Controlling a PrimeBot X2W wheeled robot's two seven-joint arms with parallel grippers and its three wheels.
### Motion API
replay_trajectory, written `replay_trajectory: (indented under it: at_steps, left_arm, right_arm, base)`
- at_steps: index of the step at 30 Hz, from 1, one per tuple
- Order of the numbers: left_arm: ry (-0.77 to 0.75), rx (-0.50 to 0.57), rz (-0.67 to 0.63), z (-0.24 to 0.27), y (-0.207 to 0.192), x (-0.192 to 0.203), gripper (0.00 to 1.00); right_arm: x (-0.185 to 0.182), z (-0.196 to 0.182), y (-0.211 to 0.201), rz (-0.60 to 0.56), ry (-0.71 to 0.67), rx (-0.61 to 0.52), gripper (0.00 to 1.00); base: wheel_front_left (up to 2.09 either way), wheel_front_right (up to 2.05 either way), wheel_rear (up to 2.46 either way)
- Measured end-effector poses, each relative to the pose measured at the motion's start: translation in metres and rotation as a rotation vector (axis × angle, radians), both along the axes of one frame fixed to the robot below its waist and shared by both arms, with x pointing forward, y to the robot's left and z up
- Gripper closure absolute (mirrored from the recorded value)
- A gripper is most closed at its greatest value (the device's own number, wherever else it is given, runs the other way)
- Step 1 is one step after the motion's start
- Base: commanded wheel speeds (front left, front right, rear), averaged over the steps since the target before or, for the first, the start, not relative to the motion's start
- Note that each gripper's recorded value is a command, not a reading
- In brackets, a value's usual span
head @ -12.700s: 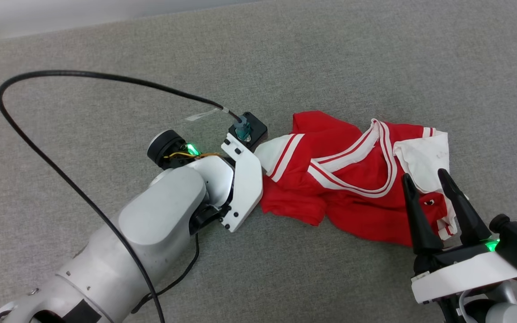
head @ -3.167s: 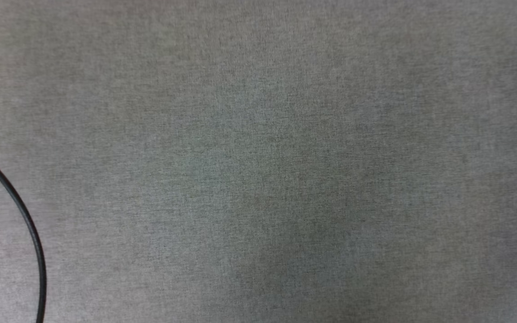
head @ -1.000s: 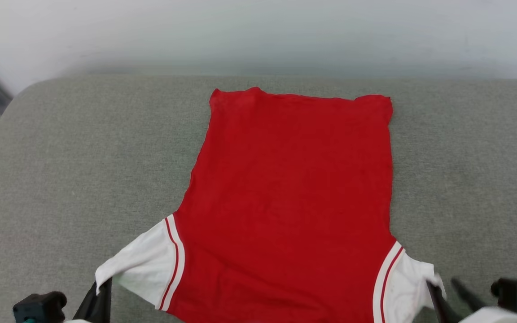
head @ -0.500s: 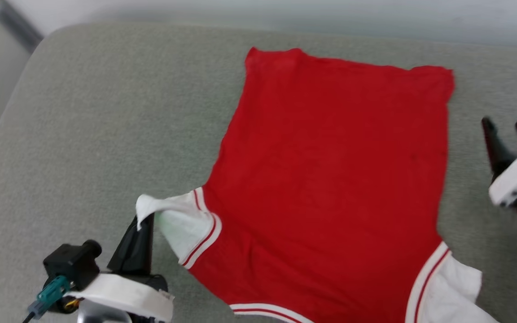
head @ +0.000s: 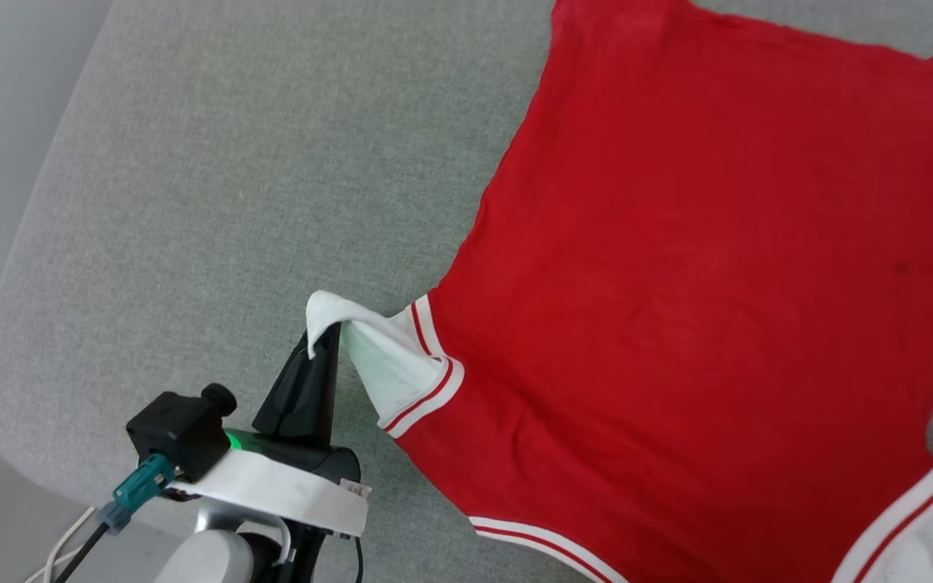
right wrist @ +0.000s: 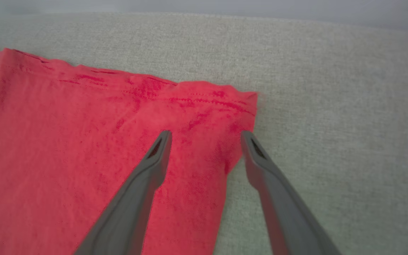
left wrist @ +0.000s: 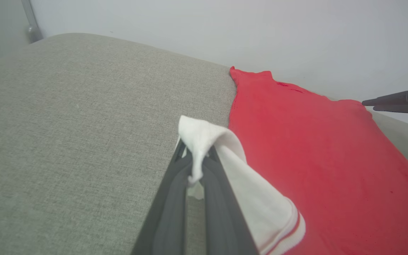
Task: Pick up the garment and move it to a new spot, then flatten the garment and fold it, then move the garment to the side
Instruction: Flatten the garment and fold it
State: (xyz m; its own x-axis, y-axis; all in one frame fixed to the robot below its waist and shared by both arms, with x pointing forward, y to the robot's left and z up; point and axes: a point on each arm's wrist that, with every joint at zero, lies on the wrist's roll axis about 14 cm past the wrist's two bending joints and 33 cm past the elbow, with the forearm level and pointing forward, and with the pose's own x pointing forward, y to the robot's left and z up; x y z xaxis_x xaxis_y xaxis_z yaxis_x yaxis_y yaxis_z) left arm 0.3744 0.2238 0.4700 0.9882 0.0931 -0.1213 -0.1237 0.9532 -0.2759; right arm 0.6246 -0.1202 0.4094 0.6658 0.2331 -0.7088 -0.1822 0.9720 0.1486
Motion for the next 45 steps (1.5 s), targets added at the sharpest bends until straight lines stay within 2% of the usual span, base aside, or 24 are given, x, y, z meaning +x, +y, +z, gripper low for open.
replay_trajectory:
  at_steps: [5, 10, 11, 12, 20, 25, 27, 37, 45]
  left_arm:
    - [0.036, 0.011, 0.020, -0.015, 0.007, 0.003, 1.00]
    - [0.068, 0.011, 0.021, -0.027, 0.008, 0.005, 1.00]
    - [0.069, 0.011, 0.020, -0.028, 0.008, 0.005, 1.00]
    - [0.071, 0.010, 0.017, -0.030, 0.008, 0.005, 1.00]
    - [0.068, 0.003, 0.012, -0.027, 0.006, -0.002, 1.00]
    - [0.090, -0.004, 0.026, -0.026, 0.009, -0.018, 1.00]
    - [0.092, -0.006, 0.033, -0.022, 0.011, -0.026, 1.00]
    - [0.143, -0.034, 0.021, -0.029, 0.009, -0.037, 1.00]
    - [0.164, -0.013, -0.030, -0.027, 0.005, -0.036, 1.00]
  right_arm:
    - [0.003, -0.040, 0.010, 0.024, 0.130, -0.042, 0.00]
    - [0.001, -0.061, 0.015, 0.006, 0.233, -0.021, 0.02]
    - [0.000, -0.063, 0.014, 0.001, 0.248, -0.020, 0.62]
    - [-0.002, -0.064, 0.015, -0.007, 0.269, -0.018, 1.00]
    - [-0.003, -0.042, 0.010, -0.001, 0.236, -0.067, 1.00]
    - [-0.015, -0.018, -0.012, 0.006, 0.220, -0.148, 1.00]
    - [-0.033, 0.003, -0.024, 0.031, 0.181, -0.192, 1.00]
    - [-0.124, 0.026, -0.098, -0.050, 0.107, -0.161, 1.00]
    - [-0.239, 0.012, -0.147, -0.195, 0.139, -0.126, 1.00]
  base:
    - [0.00, 0.00, 0.00]
    - [0.00, 0.00, 0.00]
    - [0.00, 0.00, 0.00]
    - [0.00, 0.00, 0.00]
    - [0.00, 0.00, 0.00]
    - [0.00, 0.00, 0.00]
    - [0.00, 0.00, 0.00]
    - [0.00, 0.00, 0.00]
    - [0.00, 0.00, 0.00]
